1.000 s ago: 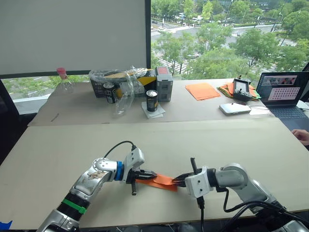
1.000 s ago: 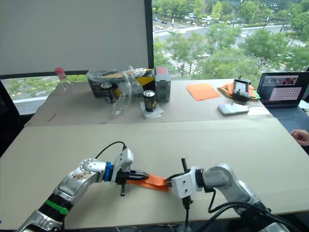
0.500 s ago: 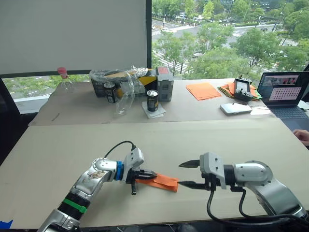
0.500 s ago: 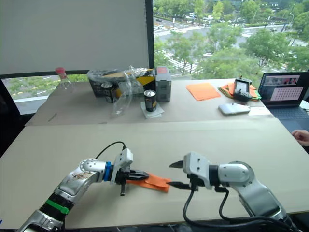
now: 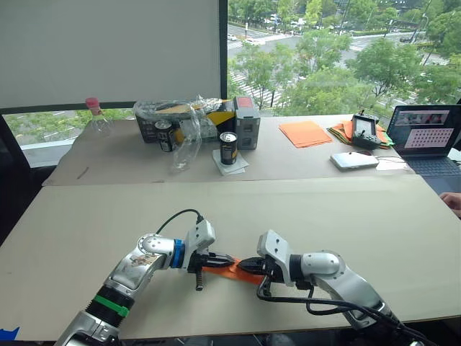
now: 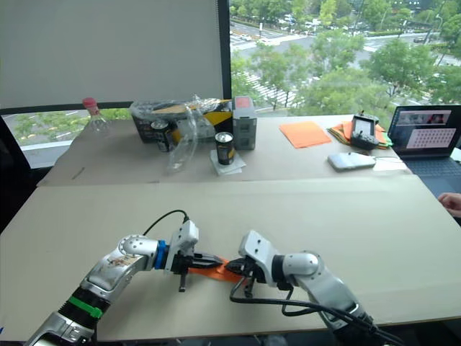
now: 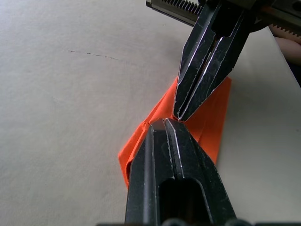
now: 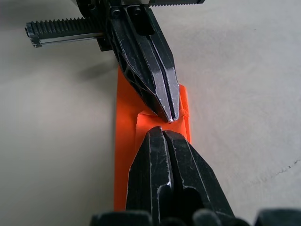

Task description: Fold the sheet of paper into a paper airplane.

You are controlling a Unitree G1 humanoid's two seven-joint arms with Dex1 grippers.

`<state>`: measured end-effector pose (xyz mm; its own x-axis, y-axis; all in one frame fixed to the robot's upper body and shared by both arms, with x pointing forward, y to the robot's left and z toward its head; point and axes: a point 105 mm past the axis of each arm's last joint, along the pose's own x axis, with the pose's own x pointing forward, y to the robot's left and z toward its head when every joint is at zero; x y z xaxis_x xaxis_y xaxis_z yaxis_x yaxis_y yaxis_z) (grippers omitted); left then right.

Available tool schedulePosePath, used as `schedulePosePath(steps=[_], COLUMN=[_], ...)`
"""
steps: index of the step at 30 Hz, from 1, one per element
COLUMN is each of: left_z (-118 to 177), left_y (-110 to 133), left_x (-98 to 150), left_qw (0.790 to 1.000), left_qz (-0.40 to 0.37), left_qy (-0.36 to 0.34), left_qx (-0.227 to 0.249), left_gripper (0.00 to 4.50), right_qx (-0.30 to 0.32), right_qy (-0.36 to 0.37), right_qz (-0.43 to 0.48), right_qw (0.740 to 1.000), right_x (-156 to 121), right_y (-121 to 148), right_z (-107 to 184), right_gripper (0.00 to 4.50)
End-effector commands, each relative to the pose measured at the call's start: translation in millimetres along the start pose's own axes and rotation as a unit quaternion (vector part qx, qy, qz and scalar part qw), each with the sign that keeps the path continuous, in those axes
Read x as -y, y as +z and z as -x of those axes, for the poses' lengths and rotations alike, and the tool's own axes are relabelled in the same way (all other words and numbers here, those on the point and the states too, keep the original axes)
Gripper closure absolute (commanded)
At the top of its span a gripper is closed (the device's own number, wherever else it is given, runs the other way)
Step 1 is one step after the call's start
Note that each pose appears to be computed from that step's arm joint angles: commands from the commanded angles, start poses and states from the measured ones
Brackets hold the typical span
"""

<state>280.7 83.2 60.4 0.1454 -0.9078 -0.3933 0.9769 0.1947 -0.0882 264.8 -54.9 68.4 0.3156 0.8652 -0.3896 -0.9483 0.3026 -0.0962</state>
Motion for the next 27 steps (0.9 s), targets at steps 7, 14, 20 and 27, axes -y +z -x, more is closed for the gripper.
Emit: schedulePosePath(steps=[7, 14, 20, 27], left_z=[6, 5, 4, 2], left_y=[-30, -30, -31, -29], left_x=[-3, -2, -2, -3], left_qw=[0.998, 0.998, 0.998, 0.998], left_qz=[0.038, 0.039, 0.039, 0.039], left_qy=[0.024, 0.024, 0.022, 0.021], left_qx=[-0.053, -0.052, -0.052, -0.048], left_gripper=[4.5, 4.5, 4.5, 4.5], right_qx=[-0.045, -0.052, -0.075, 0.033], right_qy=[-0.033, -0.079, -0.104, -0.104], right_qz=[-0.037, -0.102, -0.123, -0.014], right_qw=[0.998, 0.99, 0.984, 0.994], right_x=[8, 9, 7, 20], right_y=[-29, -50, -65, 4], right_z=[12, 45, 73, 71], right_gripper=[4.48, 4.48, 4.48, 4.48])
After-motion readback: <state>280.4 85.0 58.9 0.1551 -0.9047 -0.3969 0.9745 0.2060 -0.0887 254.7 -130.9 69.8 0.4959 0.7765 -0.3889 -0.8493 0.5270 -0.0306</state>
